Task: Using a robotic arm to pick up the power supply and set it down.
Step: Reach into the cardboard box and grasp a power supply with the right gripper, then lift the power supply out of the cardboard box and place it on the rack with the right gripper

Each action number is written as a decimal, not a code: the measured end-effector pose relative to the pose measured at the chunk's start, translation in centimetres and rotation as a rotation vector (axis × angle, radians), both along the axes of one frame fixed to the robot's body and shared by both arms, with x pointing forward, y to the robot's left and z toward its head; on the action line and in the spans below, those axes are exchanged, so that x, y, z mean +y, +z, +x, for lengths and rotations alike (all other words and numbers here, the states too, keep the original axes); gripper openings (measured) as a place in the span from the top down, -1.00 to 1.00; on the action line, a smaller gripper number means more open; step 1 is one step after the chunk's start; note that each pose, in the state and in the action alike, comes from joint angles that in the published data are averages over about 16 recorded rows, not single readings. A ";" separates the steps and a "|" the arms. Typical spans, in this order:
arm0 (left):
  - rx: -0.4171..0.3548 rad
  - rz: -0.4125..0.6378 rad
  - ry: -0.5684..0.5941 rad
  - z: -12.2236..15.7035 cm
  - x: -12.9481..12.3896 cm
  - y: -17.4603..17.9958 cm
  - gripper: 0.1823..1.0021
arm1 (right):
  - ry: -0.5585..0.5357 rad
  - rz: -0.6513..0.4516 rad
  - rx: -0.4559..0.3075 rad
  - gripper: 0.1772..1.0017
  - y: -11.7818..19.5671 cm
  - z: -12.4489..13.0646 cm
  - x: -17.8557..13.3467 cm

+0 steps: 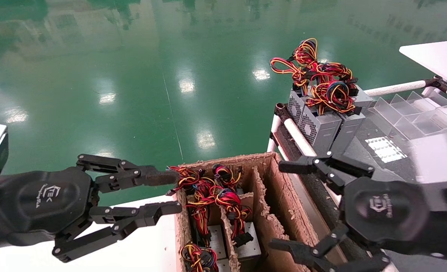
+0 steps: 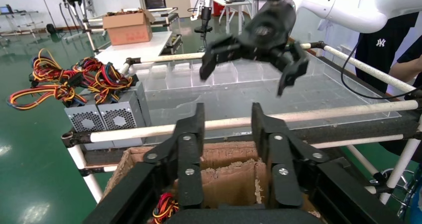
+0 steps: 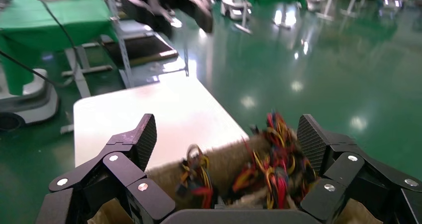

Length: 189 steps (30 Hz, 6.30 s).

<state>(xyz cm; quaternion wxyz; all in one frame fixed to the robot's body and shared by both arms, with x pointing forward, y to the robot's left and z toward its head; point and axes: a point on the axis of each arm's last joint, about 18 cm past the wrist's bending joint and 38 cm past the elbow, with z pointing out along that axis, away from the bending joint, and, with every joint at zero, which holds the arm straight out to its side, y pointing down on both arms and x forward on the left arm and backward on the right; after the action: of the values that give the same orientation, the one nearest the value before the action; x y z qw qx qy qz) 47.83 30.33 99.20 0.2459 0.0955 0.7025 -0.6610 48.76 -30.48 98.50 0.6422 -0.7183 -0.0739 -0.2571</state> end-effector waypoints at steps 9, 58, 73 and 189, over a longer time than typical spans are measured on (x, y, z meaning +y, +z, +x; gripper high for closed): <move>0.000 0.000 0.000 0.0 0.0 0.0 0.18 | -0.063 -0.036 0.038 -1.00 -1.2 1.9 0.4; 0.000 0.000 0.000 0.0 0.0 0.0 -1.00 | -0.224 -0.200 0.121 -0.34 -7.5 15.7 9.8; 0.000 0.000 0.000 0.0 0.0 0.0 -1.00 | -0.227 -0.185 0.118 0.47 -8.2 15.6 8.5; 0.000 0.000 0.000 0.0 0.0 0.0 -1.00 | -0.972 -0.024 -0.330 0.81 11.2 20.7 -14.0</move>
<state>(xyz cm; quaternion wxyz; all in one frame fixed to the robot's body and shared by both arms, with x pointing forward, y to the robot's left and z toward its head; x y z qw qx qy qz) 47.84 30.34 99.20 0.2460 0.0953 0.7025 -0.6610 69.47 -44.48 109.65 0.4200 -0.6267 0.1653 -0.6353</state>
